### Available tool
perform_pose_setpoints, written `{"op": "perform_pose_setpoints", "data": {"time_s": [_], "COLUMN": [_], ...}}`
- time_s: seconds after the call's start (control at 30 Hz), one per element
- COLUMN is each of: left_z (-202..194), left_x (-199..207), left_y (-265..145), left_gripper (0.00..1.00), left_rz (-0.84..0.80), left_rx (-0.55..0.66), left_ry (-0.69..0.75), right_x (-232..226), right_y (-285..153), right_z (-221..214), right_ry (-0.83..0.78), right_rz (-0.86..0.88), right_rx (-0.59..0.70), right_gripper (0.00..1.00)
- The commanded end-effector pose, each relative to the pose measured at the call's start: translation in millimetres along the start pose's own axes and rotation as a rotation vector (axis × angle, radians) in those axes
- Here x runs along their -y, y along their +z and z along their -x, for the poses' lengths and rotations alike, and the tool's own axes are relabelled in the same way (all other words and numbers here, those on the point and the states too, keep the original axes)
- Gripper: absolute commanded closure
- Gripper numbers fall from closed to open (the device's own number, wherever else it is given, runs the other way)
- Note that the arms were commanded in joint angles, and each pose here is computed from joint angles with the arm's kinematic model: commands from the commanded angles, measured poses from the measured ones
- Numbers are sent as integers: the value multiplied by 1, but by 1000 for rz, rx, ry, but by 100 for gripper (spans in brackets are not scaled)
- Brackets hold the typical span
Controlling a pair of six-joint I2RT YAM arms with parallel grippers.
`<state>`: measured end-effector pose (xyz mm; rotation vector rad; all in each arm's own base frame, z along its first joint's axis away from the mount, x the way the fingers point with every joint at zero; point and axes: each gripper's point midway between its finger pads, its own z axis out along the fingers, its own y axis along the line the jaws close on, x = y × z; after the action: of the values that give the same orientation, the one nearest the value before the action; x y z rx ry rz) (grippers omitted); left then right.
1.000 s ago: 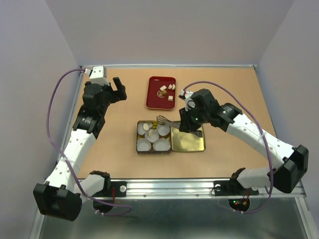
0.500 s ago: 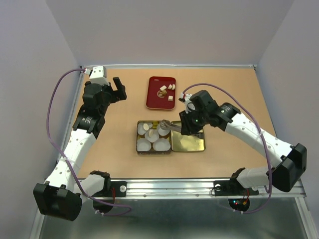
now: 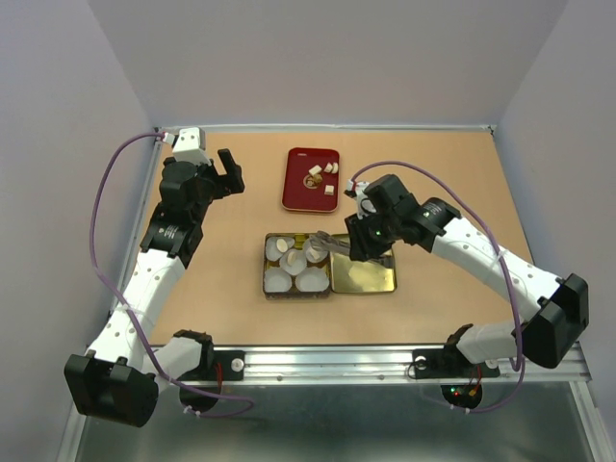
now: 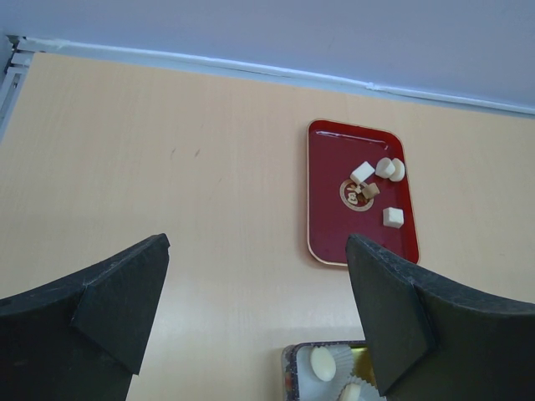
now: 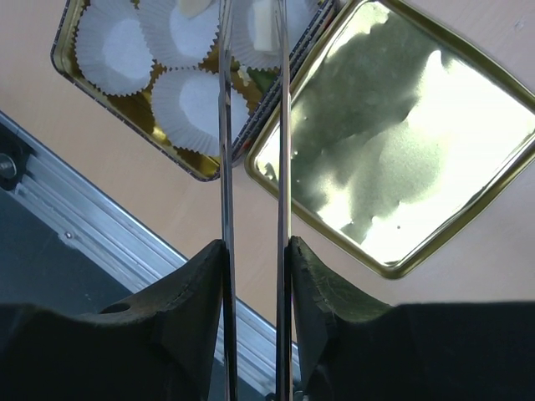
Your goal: Pack the chocolate
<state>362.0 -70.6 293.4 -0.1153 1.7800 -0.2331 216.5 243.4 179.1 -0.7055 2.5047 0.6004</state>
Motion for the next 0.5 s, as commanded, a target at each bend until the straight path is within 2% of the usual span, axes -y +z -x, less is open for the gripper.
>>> {"op": "perform_pose_setpoints", "data": {"time_s": [0.0, 0.13, 0.33, 0.47], "left_z": [33, 33, 33, 34], "left_x": [9, 9, 10, 10], "left_y": [-6, -7, -7, -8], "left_gripper": [1, 1, 1, 1], "left_rz": [-22, -21, -26, -30], "left_rx": [83, 85, 84, 87], "left_ry": [5, 4, 0, -1], "right_x": [-7, 0, 28, 42], "right_y": [-20, -30, -41, -30], "right_z": [32, 52, 101, 119], "right_ry": [-25, -7, 64, 81], "right_rz": [-6, -68, -267, -349], "right_rx": [123, 191, 359, 380], "right_gripper": [59, 60, 59, 59]}}
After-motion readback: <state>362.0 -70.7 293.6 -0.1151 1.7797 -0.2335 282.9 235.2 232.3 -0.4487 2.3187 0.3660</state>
